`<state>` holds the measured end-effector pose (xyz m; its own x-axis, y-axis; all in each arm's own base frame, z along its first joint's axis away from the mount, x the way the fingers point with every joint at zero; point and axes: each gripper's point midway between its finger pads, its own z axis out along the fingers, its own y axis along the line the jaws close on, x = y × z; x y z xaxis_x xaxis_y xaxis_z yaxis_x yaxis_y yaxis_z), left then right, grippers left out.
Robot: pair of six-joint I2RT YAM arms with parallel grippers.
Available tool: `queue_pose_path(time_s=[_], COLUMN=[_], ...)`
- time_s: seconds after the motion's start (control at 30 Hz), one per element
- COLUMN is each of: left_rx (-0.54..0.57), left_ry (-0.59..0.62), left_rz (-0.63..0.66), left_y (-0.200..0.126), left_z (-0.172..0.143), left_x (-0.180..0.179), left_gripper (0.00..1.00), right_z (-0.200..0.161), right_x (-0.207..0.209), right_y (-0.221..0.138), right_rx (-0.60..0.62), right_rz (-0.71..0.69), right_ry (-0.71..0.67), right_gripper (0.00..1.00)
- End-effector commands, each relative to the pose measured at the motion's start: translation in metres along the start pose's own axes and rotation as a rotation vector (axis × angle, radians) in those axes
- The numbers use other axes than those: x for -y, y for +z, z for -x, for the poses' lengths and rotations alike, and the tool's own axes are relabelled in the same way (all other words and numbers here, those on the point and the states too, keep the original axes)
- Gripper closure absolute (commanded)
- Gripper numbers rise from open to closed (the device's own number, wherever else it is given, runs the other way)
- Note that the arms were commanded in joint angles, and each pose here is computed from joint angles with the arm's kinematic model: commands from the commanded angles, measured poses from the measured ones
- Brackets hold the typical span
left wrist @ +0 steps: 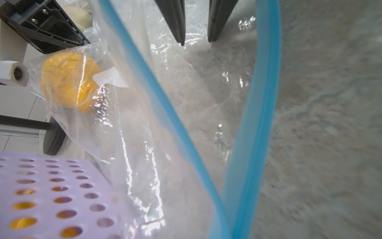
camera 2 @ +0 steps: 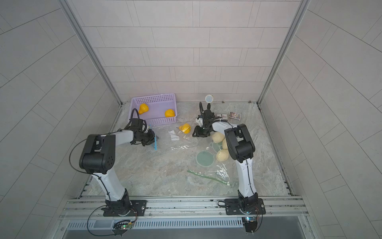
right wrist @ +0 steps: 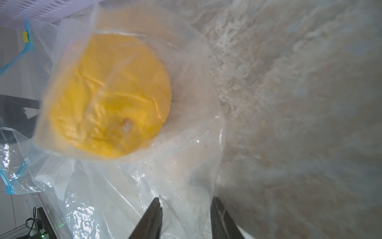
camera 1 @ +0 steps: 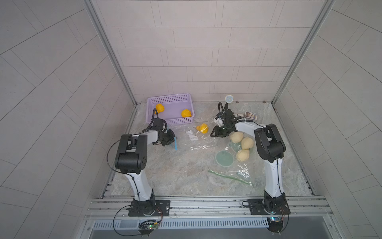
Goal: Open the zip-top bag and take out the pear
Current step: Adjust the zipper food storage bag at the center of the board.
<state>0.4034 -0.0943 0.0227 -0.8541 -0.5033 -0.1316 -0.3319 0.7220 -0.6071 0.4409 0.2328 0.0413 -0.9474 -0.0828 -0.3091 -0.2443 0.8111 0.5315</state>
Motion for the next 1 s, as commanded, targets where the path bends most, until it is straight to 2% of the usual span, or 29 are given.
queue_pose_path(time_s=[0.0, 0.07, 0.13, 0.2, 0.23, 0.4, 0.6, 0.83, 0.97], left_rx=[-0.011, -0.013, -0.012, -0.014, -0.015, -0.005, 0.001, 0.004, 0.011], left_ry=[0.013, 0.013, 0.015, 0.012, 0.013, 0.003, -0.003, -0.008, -0.009], left_rz=[0.057, 0.057, 0.059, 0.055, 0.052, 0.031, 0.012, -0.013, -0.041], left_y=[0.007, 0.008, 0.008, 0.008, 0.009, 0.011, 0.014, 0.022, 0.022], left_z=[-0.013, -0.016, -0.018, -0.021, -0.023, -0.032, -0.038, -0.045, -0.047], left_x=[-0.016, -0.018, -0.019, -0.02, -0.021, -0.026, -0.03, -0.036, -0.034], left_gripper=[0.74, 0.74, 0.74, 0.75, 0.74, 0.75, 0.74, 0.74, 0.68], right_z=[0.004, 0.004, 0.005, 0.006, 0.006, 0.007, -0.012, -0.031, -0.033], right_x=[-0.001, -0.005, -0.008, -0.012, -0.016, -0.059, -0.102, -0.119, -0.115], right_y=[-0.004, 0.0, 0.003, 0.004, 0.003, -0.038, -0.086, -0.111, -0.113], right_rx=[-0.001, -0.019, -0.032, -0.035, -0.03, 0.037, 0.105, 0.162, 0.159], right_rz=[-0.007, 0.012, 0.015, 0.031, 0.037, 0.061, 0.054, 0.069, 0.053], right_ry=[-0.02, -0.03, -0.035, -0.036, -0.039, -0.129, -0.218, -0.252, -0.249], right_gripper=[0.58, 0.63, 0.76, 0.95, 1.0, 1.0, 1.0, 1.0, 1.0])
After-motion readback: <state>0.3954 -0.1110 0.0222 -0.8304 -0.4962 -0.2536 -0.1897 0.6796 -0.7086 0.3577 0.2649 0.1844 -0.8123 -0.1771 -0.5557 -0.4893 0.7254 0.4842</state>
